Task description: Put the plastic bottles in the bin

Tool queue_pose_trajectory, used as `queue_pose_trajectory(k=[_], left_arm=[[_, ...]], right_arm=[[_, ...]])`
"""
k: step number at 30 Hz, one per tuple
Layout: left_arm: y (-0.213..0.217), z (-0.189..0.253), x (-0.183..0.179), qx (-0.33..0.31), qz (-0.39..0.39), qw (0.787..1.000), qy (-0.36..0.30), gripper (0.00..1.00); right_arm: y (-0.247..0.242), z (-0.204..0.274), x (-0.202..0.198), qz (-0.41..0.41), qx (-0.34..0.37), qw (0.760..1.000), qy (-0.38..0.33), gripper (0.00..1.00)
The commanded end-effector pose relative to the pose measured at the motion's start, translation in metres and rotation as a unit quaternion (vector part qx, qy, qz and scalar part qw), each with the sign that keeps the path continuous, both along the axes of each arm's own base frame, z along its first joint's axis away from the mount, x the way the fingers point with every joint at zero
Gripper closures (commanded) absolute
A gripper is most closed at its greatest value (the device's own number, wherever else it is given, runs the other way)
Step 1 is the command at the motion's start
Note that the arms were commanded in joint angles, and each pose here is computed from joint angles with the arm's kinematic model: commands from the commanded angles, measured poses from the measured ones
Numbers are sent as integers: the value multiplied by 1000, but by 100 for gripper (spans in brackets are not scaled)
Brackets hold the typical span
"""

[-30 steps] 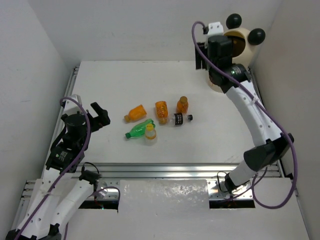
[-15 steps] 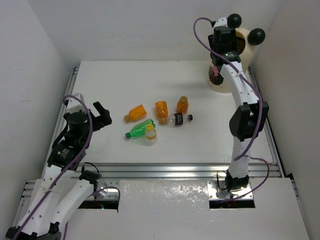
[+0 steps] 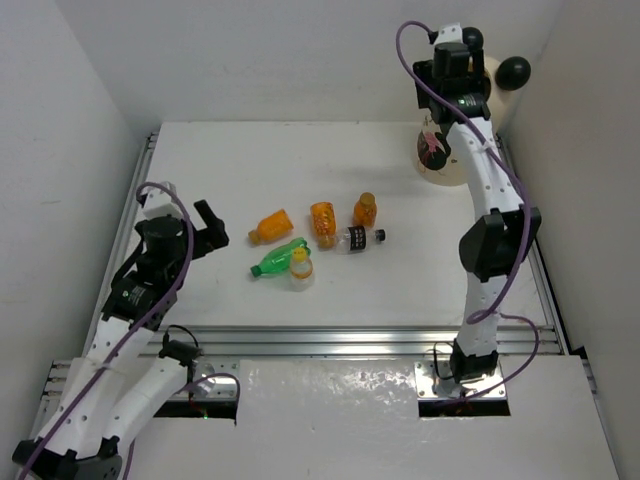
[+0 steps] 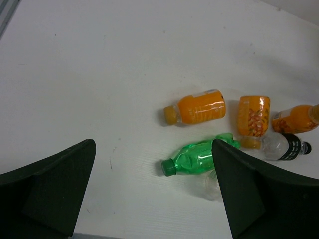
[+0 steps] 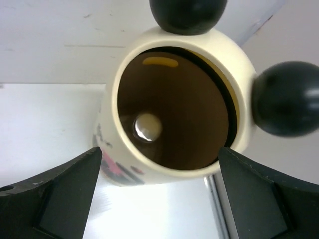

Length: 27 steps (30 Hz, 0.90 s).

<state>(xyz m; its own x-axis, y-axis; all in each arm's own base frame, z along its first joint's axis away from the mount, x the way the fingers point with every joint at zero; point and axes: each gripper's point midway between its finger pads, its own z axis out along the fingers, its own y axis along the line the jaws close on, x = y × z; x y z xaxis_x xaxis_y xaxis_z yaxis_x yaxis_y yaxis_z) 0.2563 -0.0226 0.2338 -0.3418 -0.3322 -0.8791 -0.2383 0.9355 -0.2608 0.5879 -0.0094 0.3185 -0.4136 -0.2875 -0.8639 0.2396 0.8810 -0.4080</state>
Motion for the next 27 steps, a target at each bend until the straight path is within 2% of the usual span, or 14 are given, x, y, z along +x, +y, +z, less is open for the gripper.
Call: queue_pose_trajectory(k=[1, 3, 5, 6, 8, 9, 10, 11, 12, 14, 15, 20, 24, 27], left_arm=[[-7, 0, 13, 2, -13, 1000, 10, 0], [-13, -10, 18, -12, -9, 999, 50, 0], [-39, -21, 24, -35, -51, 995, 79, 0], [-49, -23, 26, -52, -54, 994, 84, 0], [-81, -30, 27, -48, -77, 991, 96, 0], [-94, -27, 28, -61, -80, 990, 94, 0], [-106, -28, 28, -60, -89, 989, 97, 0], [-127, -30, 25, -52, -109, 987, 103, 0], [-137, -30, 24, -53, -114, 987, 104, 0], [-163, -33, 18, -38, -137, 984, 106, 0], [-170, -35, 18, -35, -145, 983, 105, 0], [-198, -59, 17, -22, -174, 977, 124, 1], [-205, -79, 22, -7, -176, 975, 138, 10], [-202, -98, 25, 17, -161, 974, 159, 26]], right_arm=[[19, 67, -40, 20, 64, 996, -57, 1], [35, 71, -60, 36, 121, 990, -66, 1], [55, 61, -92, 77, 170, 982, -38, 1], [70, 27, -104, 87, 199, 976, 3, 1], [89, 18, -134, 120, 229, 966, 20, 1], [111, -25, -152, 141, 245, 956, 73, 1], [119, -21, -164, 159, 256, 951, 61, 1], [129, -35, -174, 173, 262, 946, 76, 1], [145, -70, -192, 192, 273, 935, 120, 1], [156, -83, -210, 213, 288, 924, 130, 1], [160, -109, -224, 215, 296, 917, 159, 1], [166, -132, -251, 239, 325, 899, 170, 1], [162, -134, -264, 244, 326, 898, 168, 1], [160, -128, -271, 249, 324, 898, 163, 1]])
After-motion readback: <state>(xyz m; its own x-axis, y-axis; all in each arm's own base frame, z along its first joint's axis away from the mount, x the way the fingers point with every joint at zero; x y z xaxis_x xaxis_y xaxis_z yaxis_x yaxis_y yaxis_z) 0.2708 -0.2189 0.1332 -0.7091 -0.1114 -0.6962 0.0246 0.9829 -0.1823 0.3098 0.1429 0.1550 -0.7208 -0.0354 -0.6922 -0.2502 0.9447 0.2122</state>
